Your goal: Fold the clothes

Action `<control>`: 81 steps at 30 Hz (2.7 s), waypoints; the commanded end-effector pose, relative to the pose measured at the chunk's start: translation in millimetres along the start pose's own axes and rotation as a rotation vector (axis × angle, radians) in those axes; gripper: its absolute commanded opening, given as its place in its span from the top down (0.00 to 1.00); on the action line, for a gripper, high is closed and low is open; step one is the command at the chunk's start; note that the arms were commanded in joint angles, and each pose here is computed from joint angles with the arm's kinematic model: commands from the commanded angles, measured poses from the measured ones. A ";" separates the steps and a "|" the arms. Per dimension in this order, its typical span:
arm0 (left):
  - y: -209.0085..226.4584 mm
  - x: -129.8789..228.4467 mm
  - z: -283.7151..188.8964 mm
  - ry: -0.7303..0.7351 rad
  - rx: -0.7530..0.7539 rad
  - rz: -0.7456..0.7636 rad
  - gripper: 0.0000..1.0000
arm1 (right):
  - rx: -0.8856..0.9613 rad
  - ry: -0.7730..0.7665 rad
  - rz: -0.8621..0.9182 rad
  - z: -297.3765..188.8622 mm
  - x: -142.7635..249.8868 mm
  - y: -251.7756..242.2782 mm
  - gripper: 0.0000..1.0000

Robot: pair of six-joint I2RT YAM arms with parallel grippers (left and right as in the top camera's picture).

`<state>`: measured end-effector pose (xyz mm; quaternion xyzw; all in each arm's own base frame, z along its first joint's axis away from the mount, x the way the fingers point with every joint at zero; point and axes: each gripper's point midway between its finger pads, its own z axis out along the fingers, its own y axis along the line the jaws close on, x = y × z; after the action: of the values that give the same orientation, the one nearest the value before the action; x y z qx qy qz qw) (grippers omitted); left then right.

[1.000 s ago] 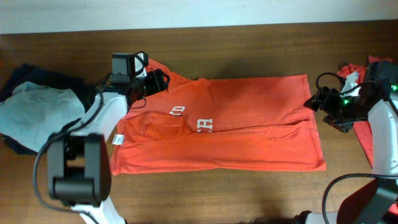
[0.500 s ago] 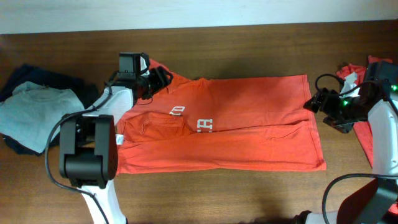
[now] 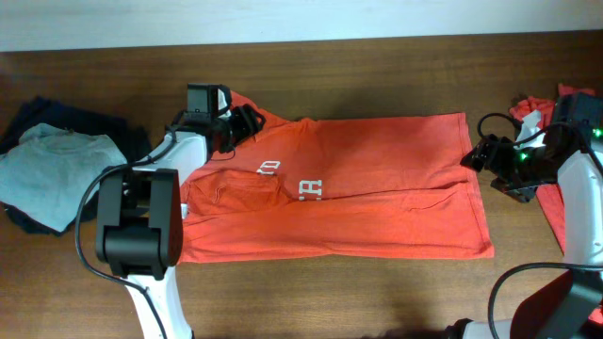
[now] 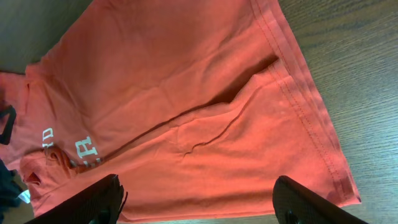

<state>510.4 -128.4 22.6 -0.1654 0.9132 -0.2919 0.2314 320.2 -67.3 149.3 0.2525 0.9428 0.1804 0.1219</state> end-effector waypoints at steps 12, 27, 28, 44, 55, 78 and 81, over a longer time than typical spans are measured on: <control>-1.9 8.8 19.2 0.012 0.001 0.026 0.52 | 0.011 -0.020 -0.024 -6.8 -2.5 0.0 0.18; -2.9 5.7 18.3 0.004 0.010 0.027 0.99 | 0.011 -0.020 -0.023 -6.8 -2.6 -0.1 0.18; -3.9 5.1 17.9 0.005 0.018 0.027 0.99 | 0.011 -0.020 -0.024 -6.8 -2.5 0.0 0.18; -75.3 -30.9 -58.7 0.017 0.139 0.101 0.99 | -0.010 -0.156 -0.079 -9.8 -36.5 6.7 0.19; -58.6 2.5 -92.2 0.095 -0.069 0.071 0.99 | -0.010 -0.158 -0.080 -9.9 -37.0 6.7 0.19; -24.3 112.5 -122.9 0.454 -0.379 -0.071 0.99 | -0.010 -0.157 -0.080 -9.8 -36.8 6.7 0.19; -31.5 125.2 -123.6 0.492 -0.374 -0.072 1.00 | -0.010 -0.158 -0.080 -9.9 -36.9 6.7 0.19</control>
<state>352.0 -138.1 76.2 -0.1626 0.9749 -0.1457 -0.0433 349.0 -80.5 158.0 0.2333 0.9389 0.1672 0.1902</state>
